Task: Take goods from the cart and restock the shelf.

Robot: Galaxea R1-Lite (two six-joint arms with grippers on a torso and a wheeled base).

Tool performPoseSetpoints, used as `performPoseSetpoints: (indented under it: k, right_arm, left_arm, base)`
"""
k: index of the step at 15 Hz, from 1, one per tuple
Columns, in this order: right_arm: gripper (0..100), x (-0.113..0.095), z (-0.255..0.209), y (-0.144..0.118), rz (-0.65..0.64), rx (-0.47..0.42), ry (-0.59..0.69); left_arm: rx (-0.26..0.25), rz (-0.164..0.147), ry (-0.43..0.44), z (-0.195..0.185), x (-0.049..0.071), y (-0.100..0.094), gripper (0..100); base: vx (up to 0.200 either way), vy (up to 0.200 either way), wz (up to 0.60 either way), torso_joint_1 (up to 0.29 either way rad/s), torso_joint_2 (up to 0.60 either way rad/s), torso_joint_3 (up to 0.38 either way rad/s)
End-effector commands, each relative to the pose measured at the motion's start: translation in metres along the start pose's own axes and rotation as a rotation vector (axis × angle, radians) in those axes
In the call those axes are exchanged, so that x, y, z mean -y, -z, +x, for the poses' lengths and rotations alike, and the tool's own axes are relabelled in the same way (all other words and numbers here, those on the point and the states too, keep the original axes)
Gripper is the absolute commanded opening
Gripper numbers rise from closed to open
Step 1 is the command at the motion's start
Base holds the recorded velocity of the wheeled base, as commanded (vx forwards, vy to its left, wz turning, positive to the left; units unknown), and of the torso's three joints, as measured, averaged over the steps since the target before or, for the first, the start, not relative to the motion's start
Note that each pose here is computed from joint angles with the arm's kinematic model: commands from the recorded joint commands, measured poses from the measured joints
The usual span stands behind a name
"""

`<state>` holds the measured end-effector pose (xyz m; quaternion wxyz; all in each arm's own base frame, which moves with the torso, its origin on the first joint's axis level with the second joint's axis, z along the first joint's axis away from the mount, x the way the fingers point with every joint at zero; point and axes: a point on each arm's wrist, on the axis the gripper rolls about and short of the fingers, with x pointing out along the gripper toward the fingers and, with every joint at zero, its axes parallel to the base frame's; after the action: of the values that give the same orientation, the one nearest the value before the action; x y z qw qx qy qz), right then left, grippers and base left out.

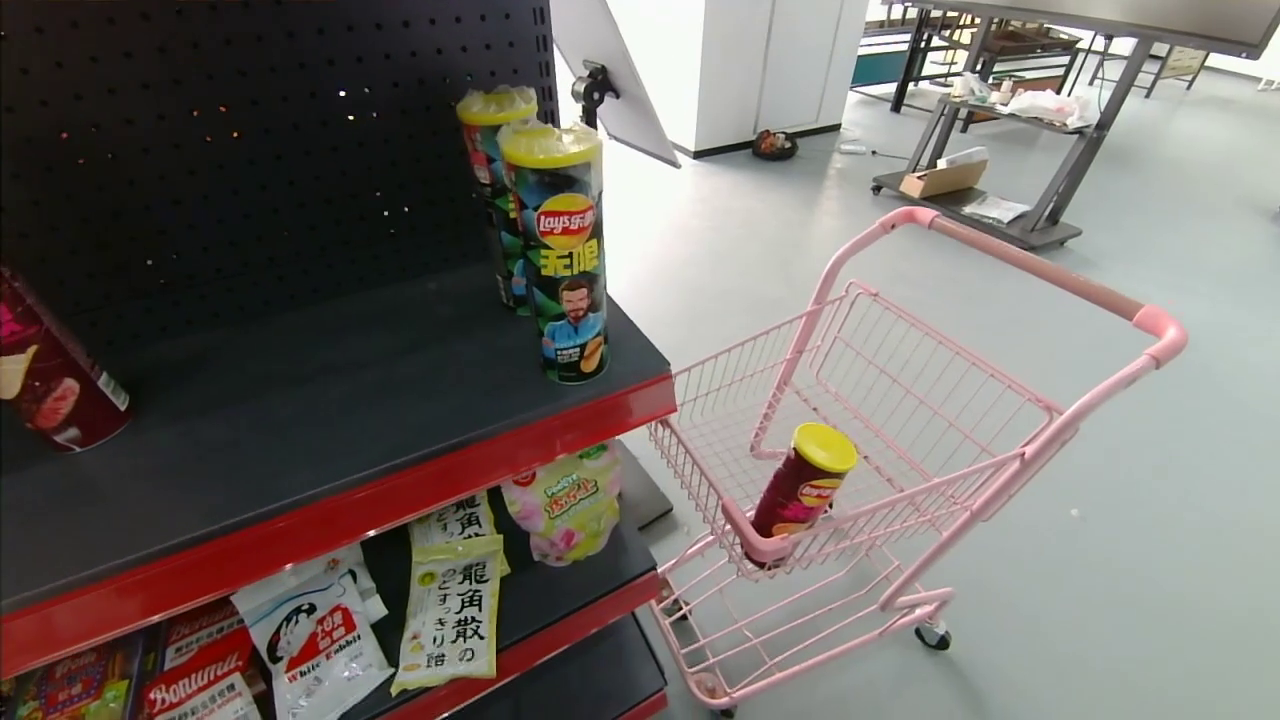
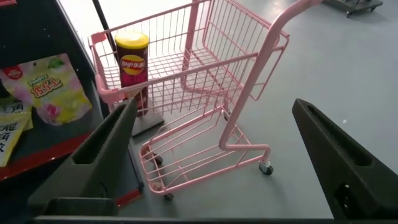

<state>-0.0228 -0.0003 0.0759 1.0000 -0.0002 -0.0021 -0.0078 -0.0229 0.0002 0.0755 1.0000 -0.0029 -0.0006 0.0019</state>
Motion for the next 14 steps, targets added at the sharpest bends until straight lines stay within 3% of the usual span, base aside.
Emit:
performPoseSetpoints:
  k: [1,14]
  right_arm:
    - [100,0.0,0.0,-0.0001,0.0,0.0,0.0]
    - [100,-0.0001,0.0,-0.0001,-0.001,0.0,-0.003]
  left_arm:
    - [-0.001,0.0,-0.001,0.0001,0.0,0.0,100]
    - [-0.001,-0.002,-0.001,0.0001,0.0,0.0,100]
  base:
    - [0.0,0.0,0.0,-0.144,0.41,0.266]
    - [0.0,0.0,0.0,-0.157,0.52,0.355]
